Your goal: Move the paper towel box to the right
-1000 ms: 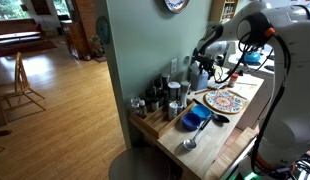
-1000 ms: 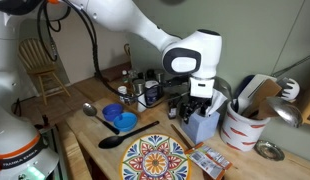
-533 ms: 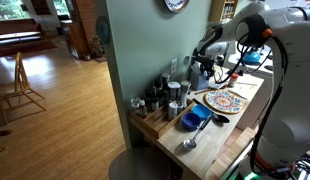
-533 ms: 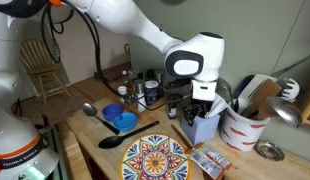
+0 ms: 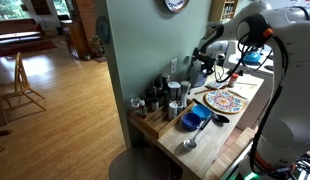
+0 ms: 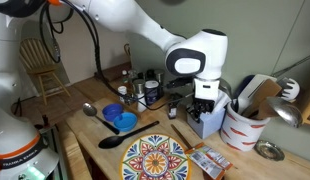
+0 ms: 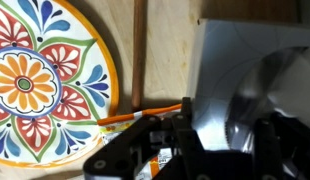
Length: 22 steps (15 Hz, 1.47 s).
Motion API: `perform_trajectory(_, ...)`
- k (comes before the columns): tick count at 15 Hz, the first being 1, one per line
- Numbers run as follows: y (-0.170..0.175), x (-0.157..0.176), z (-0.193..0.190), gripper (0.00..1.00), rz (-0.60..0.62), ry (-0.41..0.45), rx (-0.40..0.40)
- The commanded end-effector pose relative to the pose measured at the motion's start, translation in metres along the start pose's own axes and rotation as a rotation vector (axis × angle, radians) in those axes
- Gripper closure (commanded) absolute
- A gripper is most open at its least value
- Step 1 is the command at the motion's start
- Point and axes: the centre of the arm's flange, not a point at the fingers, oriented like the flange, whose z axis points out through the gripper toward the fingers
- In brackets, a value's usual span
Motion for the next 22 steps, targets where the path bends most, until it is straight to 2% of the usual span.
perform_trajectory(1,0.014,0.017,-0.026,1.0,-0.027,-0.036,0.018)
perform_trajectory(4,0.032,0.032,-0.052,1.0,-0.072,-0.037,0.006)
perform_trajectory(8,0.061,0.054,-0.077,1.0,-0.131,-0.013,-0.074)
perform_trajectory(12,0.077,0.09,-0.089,1.0,-0.048,0.053,-0.135)
perform_trajectory(15,0.087,0.115,-0.092,1.0,0.026,0.048,-0.173)
perform_trajectory(16,0.085,0.102,-0.088,1.0,-0.024,0.053,-0.134)
perform_trajectory(22,0.083,0.101,-0.088,1.0,-0.026,0.051,-0.136)
